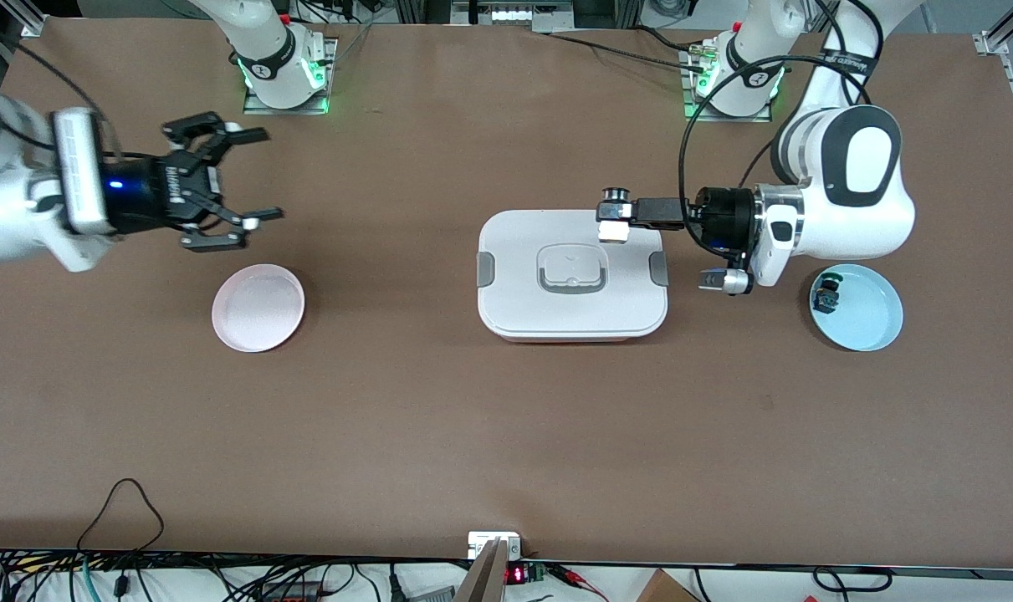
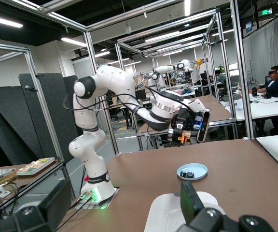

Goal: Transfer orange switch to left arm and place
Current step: 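Open the right gripper and withdraw while the left gripper pulls back, then carry the orange switch with the left gripper over the blue plate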

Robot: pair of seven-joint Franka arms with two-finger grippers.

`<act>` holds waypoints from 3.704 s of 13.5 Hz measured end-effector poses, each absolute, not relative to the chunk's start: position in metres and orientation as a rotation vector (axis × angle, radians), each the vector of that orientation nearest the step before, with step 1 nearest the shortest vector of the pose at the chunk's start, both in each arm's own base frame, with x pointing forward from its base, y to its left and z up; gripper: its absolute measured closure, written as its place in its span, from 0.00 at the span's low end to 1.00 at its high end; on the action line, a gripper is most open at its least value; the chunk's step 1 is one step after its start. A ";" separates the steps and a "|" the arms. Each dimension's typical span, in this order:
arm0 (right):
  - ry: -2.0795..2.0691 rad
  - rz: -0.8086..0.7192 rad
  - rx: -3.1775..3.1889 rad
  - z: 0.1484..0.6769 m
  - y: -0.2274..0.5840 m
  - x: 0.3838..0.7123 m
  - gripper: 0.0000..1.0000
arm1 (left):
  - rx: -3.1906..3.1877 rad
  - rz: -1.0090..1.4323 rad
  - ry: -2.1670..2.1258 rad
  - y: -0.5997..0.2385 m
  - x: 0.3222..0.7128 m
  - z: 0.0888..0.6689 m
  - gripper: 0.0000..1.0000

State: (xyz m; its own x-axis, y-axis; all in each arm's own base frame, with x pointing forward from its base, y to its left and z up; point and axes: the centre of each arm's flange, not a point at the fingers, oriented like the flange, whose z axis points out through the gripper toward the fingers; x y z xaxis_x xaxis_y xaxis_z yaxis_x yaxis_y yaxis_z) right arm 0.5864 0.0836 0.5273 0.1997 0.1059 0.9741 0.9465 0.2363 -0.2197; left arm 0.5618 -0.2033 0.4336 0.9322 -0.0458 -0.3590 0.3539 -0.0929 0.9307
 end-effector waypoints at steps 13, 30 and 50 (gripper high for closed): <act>-1.138 -0.271 -1.812 0.581 0.055 0.568 0.00 | 2.053 -0.433 0.065 -0.046 0.558 0.428 0.66; -0.254 0.195 -3.127 0.620 0.015 0.548 0.00 | 2.823 -0.469 -0.189 0.091 0.561 0.435 0.66; -0.419 0.150 -3.102 0.581 -0.026 0.573 0.00 | 2.585 -0.380 -1.352 0.137 0.566 0.384 0.66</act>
